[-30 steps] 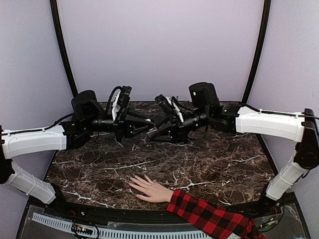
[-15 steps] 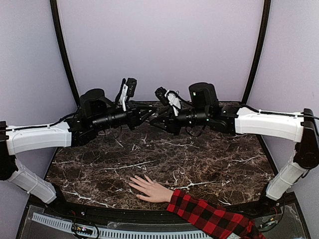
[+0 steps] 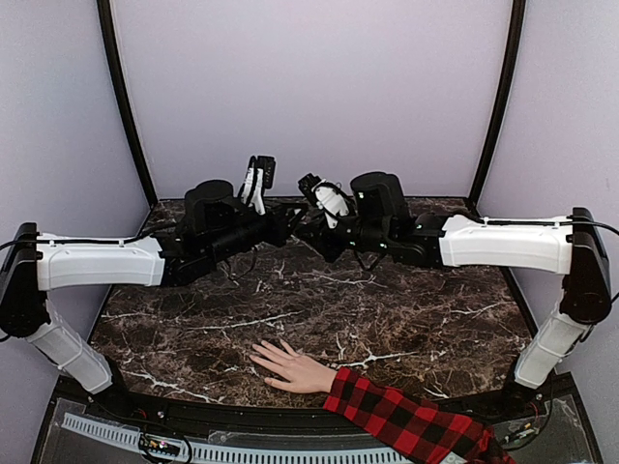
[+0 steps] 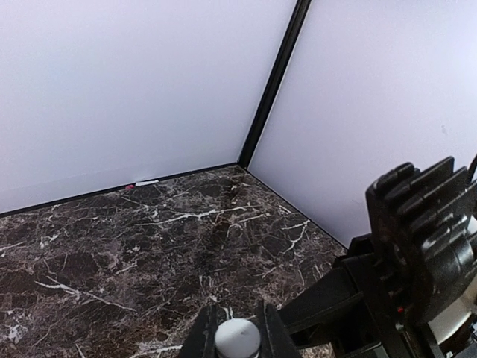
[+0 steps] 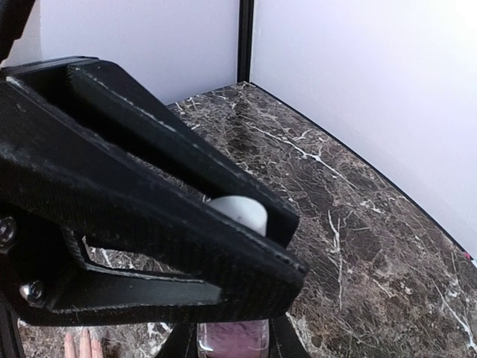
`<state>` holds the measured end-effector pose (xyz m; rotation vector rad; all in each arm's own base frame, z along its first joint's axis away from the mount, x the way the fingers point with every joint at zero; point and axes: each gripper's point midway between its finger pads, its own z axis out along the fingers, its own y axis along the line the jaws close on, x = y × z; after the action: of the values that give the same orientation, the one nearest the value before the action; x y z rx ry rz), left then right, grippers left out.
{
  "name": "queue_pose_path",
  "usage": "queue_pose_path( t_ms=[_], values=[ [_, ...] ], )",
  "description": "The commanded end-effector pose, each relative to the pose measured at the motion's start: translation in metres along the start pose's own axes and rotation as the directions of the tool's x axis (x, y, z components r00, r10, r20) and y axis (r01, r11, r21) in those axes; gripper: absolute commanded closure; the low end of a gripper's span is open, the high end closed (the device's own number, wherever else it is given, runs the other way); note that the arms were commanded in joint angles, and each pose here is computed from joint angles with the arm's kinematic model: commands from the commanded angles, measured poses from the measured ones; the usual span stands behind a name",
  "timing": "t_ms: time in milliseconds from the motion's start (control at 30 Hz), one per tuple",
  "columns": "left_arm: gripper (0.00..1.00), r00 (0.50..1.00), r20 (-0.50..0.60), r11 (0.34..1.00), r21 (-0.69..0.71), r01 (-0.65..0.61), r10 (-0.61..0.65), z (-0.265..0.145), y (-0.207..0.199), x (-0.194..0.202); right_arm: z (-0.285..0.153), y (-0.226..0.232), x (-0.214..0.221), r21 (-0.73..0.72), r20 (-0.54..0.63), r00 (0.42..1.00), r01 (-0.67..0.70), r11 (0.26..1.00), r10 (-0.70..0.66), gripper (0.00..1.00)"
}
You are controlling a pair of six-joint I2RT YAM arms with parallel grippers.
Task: Paint the nails
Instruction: Unscrew the cap of the nail polish bottle.
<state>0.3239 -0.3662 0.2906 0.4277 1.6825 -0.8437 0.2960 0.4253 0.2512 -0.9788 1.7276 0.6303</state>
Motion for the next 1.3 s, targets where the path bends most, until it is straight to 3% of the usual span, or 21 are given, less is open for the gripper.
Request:
queue_pose_path(
  t_ms=[0, 400, 833, 967, 1167, 1267],
  values=[
    [1.0, 1.0, -0.022, 0.992, -0.123, 0.01, -0.012, 0.009, 0.019, 0.011, -0.003, -0.009, -0.048, 0.082, 0.159, 0.987, -0.031, 0.996, 0.018, 1.0],
    [0.99, 1.0, -0.023, 0.988, -0.153, 0.013, -0.017, 0.007, 0.02, 0.007, 0.0, -0.013, -0.035, 0.123, 0.122, 0.992, -0.008, 0.992, -0.007, 1.0],
    [0.44, 0.998, 0.039, 0.998, -0.043, -0.048, 0.049, -0.031, 0.001, -0.038, -0.01, -0.007, -0.024, 0.072, 0.105, 0.994, 0.002, 0.997, -0.01, 0.99],
    [0.35, 0.997, 0.038, 0.998, 0.001, -0.06, 0.06, -0.043, 0.0, -0.042, -0.017, -0.002, -0.025, 0.015, 0.115, 0.993, 0.0, 1.0, -0.002, 0.99],
    [0.27, 0.994, 0.054, 0.992, 0.083, -0.098, 0.093, -0.064, -0.002, -0.051, -0.033, 0.026, -0.031, -0.208, 0.143, 0.99, 0.024, 0.978, 0.006, 0.99],
    [0.25, 0.989, 0.045, 0.968, 0.204, -0.147, 0.141, -0.072, -0.019, -0.049, -0.043, 0.043, -0.03, -0.334, 0.152, 0.988, 0.044, 0.941, 0.008, 0.99]
  ],
)
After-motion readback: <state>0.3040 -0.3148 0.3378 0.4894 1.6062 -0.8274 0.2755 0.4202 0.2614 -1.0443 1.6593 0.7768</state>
